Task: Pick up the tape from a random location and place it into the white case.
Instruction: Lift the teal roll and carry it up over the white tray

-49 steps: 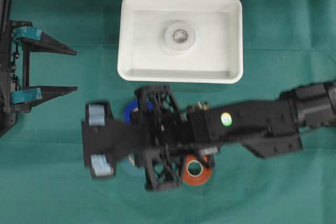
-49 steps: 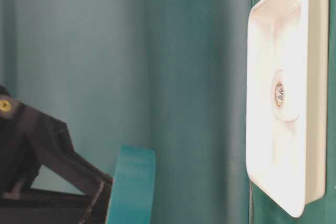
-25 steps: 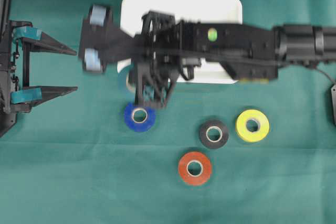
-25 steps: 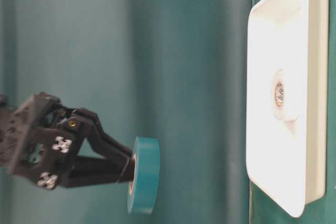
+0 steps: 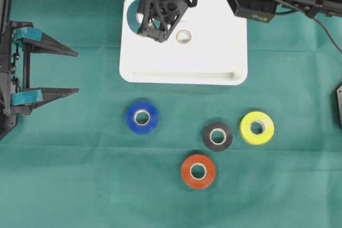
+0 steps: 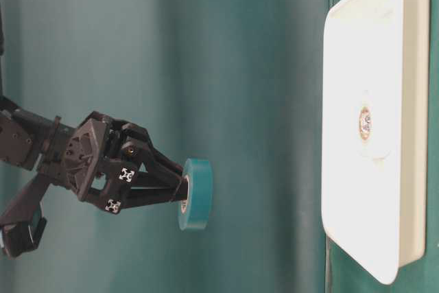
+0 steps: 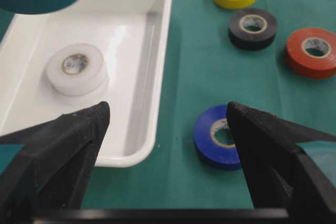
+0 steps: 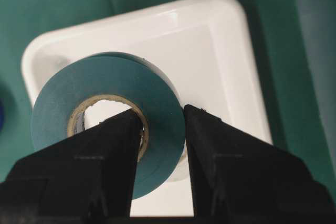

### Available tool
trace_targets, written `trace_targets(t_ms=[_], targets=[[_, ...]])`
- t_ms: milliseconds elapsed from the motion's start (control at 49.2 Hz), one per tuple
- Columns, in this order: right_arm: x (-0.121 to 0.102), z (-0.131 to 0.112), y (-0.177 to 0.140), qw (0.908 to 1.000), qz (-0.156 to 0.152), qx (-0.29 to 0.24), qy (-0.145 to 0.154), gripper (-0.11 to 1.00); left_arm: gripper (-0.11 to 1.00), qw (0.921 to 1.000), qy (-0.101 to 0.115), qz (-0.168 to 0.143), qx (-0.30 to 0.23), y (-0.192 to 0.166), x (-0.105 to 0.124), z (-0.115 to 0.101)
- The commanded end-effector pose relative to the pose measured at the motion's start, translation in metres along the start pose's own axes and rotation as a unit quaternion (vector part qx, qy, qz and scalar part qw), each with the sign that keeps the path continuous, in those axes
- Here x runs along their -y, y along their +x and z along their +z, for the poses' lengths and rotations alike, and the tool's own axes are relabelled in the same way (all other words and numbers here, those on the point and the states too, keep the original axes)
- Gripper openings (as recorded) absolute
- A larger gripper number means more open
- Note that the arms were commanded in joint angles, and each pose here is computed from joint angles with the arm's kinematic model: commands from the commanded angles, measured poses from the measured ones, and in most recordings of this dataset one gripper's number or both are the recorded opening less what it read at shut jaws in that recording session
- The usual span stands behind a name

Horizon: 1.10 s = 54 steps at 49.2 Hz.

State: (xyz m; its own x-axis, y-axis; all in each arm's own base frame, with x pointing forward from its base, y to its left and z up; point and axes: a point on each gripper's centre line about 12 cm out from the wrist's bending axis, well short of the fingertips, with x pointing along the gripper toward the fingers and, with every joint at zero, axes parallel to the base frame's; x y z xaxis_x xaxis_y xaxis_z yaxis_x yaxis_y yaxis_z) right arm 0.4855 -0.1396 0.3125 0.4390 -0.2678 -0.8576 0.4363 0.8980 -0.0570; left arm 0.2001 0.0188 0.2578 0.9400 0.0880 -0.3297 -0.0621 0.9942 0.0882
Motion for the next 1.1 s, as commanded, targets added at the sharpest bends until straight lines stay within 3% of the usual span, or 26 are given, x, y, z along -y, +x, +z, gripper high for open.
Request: trace_targets(t_ms=[0, 203, 447, 752, 915, 1078], targets=[[0.008, 0.008, -0.026, 0.9995, 0.002, 0.031, 0.005, 0.27, 0.98, 1.0000, -0.001, 0.001, 0.005, 0.000, -0.001, 0.004], [0.014, -0.005, -0.027, 0.9999, -0.004, 0.009, -0.009, 0.27, 0.98, 1.0000, -0.001, 0.001, 0.003, 0.000, -0.001, 0.004], [0.036, -0.036, -0.031, 0.9999, -0.013, 0.000, 0.007, 0.27, 0.98, 1.0000, -0.001, 0.001, 0.003, 0.000, -0.001, 0.004], [0.056, -0.090, -0.043, 0.9997, -0.015, 0.011, 0.018, 0.27, 0.98, 1.0000, 0.000, 0.002, 0.003, 0.000, -0.001, 0.004], [0.066, -0.121, -0.051, 0.9987, -0.017, 0.017, 0.045, 0.27, 0.98, 1.0000, -0.001, 0.003, 0.001, 0.000, -0.002, 0.003], [0.067, -0.134, -0.057, 0.9983, -0.013, 0.031, 0.047, 0.27, 0.98, 1.0000, -0.001, 0.004, 0.002, 0.000, -0.002, 0.003]])
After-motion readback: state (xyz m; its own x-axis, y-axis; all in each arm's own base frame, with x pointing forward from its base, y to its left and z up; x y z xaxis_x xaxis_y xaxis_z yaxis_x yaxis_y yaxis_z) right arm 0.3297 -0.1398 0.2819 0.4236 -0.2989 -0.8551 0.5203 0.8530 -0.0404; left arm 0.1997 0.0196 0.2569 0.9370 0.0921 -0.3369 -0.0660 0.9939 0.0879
